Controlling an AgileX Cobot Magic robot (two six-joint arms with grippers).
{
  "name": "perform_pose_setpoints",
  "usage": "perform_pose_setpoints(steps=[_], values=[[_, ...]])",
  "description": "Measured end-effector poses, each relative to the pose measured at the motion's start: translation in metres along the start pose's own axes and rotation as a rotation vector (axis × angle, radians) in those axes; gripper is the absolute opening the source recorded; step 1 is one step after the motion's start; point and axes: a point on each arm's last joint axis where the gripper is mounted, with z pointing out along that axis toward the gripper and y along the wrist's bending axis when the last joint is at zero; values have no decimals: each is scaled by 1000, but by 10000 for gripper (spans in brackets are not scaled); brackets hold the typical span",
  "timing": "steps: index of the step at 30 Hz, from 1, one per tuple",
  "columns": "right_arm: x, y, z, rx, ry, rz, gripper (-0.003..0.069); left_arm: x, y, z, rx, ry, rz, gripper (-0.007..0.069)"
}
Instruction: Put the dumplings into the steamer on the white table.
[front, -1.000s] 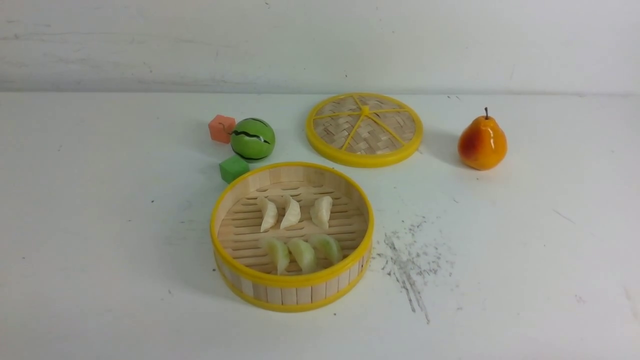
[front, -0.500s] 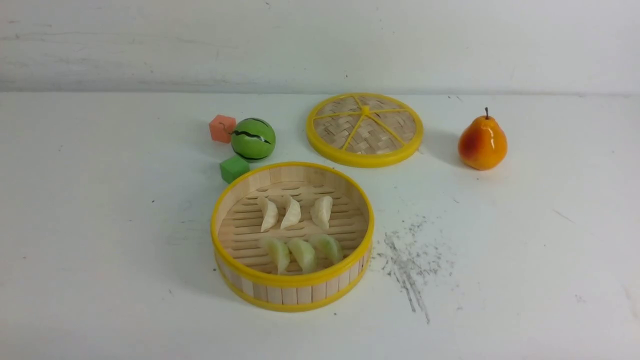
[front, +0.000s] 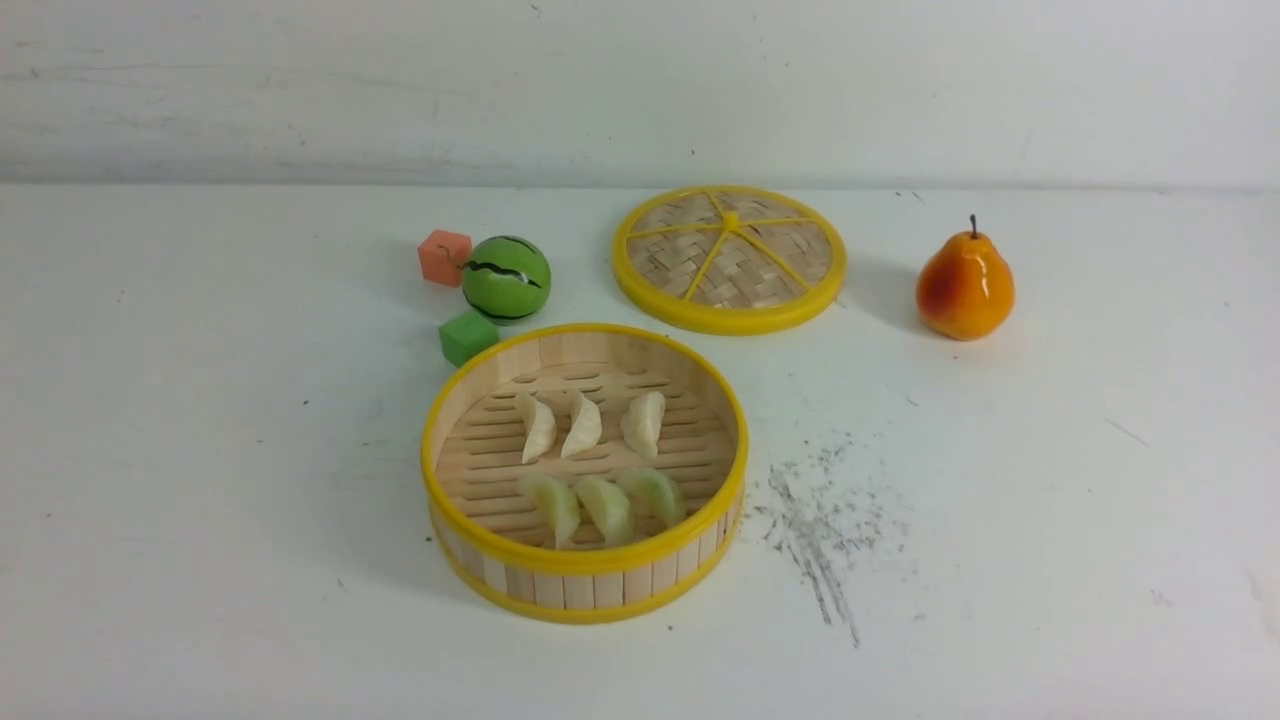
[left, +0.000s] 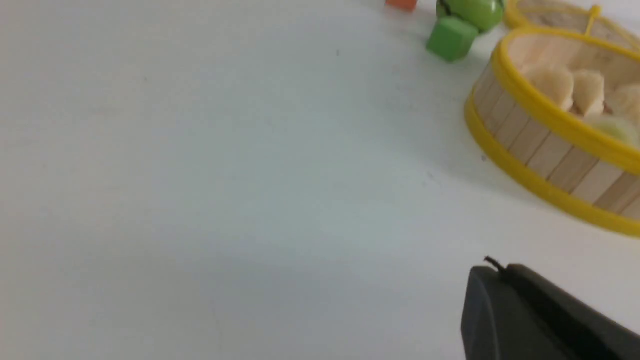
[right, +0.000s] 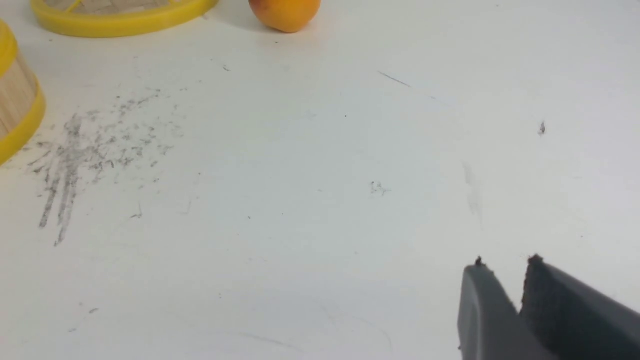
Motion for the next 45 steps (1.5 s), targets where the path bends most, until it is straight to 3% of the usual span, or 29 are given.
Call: perform_pose_setpoints(steps=[14,45], values=[[0,0,0,0,0,0,149,1,0,0,0,13,95,-14],[0,0,0,0,0,0,171,1,0,0,-1,13,98,-14]])
